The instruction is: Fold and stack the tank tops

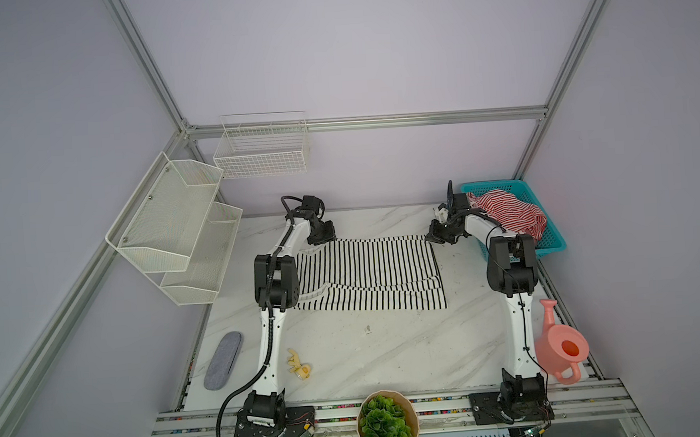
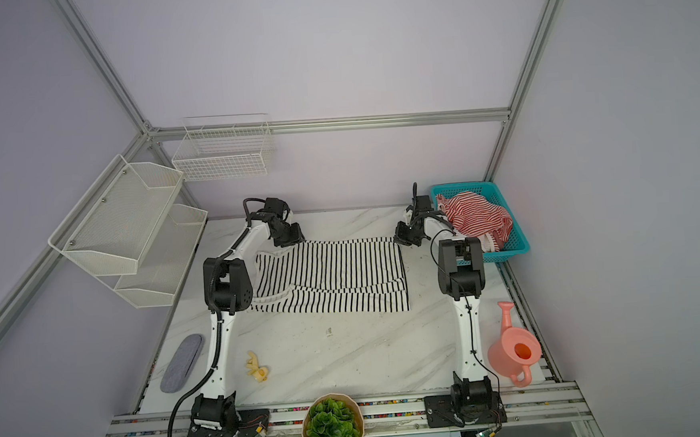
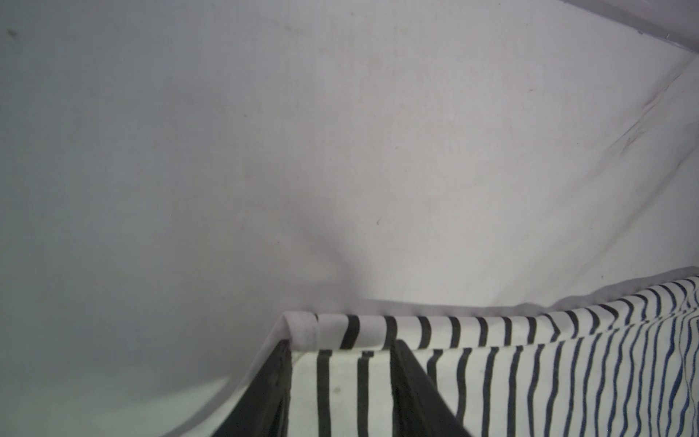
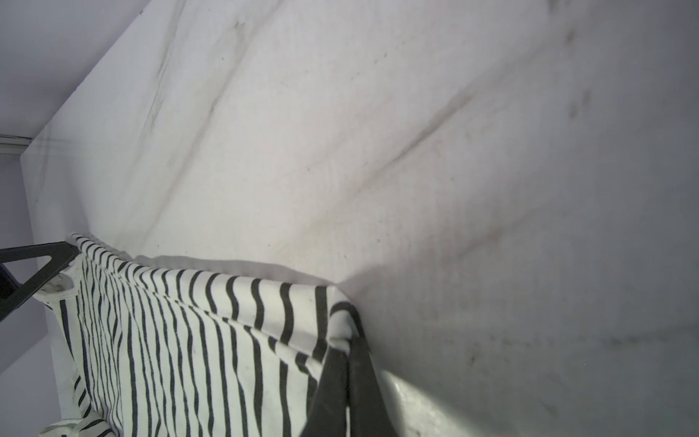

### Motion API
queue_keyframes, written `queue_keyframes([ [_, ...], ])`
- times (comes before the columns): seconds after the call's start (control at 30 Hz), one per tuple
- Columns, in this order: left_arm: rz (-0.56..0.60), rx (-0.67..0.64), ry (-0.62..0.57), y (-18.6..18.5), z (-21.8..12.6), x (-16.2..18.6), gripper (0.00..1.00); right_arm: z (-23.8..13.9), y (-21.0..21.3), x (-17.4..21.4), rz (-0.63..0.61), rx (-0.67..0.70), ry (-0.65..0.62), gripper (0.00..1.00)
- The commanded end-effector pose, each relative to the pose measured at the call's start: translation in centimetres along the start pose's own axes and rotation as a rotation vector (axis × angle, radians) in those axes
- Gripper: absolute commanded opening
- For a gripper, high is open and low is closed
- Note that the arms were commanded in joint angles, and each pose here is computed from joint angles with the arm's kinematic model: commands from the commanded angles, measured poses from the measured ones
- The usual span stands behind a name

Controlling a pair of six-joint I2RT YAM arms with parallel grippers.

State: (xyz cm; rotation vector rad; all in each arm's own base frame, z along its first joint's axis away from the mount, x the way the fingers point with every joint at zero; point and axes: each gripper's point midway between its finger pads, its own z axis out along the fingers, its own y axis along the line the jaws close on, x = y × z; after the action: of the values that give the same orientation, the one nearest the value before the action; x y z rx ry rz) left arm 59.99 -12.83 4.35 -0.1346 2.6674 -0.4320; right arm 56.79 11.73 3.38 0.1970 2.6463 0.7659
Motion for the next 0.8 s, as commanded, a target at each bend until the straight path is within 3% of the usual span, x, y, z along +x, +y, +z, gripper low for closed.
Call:
queue_keyframes([
  [0.0,-0.005,-0.023,-0.086,0.1,-3.0,-2.9,0.45,1.4,-1.6,1.7,0.011,0.017,0.054,0.0],
  [0.77,0.014,-0.059,-0.135,0.1,-5.8,-4.0,0.52,1.8,-2.1,2.5,0.007,0.021,0.072,0.0],
])
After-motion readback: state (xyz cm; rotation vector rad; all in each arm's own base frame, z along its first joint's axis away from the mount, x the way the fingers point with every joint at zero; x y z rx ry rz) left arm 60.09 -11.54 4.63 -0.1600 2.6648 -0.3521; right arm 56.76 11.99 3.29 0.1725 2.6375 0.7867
